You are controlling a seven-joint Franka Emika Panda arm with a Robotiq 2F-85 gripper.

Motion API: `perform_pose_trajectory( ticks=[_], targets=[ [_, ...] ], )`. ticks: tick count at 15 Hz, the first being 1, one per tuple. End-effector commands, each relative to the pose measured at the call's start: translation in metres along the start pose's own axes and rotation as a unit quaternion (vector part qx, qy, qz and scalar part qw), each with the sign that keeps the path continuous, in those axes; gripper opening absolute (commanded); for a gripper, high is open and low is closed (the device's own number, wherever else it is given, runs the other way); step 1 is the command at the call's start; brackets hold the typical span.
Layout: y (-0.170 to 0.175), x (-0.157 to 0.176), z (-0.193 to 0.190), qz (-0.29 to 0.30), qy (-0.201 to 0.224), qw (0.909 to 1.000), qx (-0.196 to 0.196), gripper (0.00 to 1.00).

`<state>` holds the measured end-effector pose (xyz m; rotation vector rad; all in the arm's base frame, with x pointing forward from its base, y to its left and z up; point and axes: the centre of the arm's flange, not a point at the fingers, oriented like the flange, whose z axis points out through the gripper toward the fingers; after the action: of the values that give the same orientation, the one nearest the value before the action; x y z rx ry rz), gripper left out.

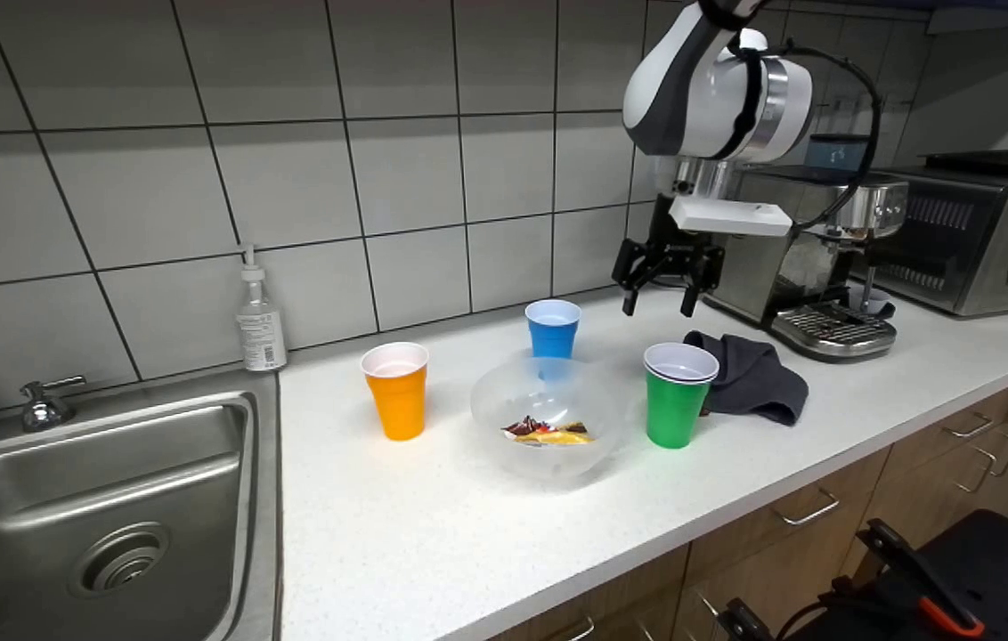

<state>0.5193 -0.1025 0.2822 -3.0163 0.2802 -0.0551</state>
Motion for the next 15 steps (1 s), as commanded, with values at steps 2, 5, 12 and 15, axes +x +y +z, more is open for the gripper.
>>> perform_pose_trajectory(
  ticks=[2,5,12,15],
  targets=[
    [-0.025,0.025,0.007,0.034,0.017,0.9993,-0.004,1.0],
    [-0.039,0.034,0.011,0.055,0.022,0.9982,-0.005,1.0],
    [-0.067,0.054,0.026,0.128,0.017,0.9916,-0.013,1.0],
    [-0.076,0.062,0.031,0.158,0.018,0.9872,-0.012,1.0]
  ],
)
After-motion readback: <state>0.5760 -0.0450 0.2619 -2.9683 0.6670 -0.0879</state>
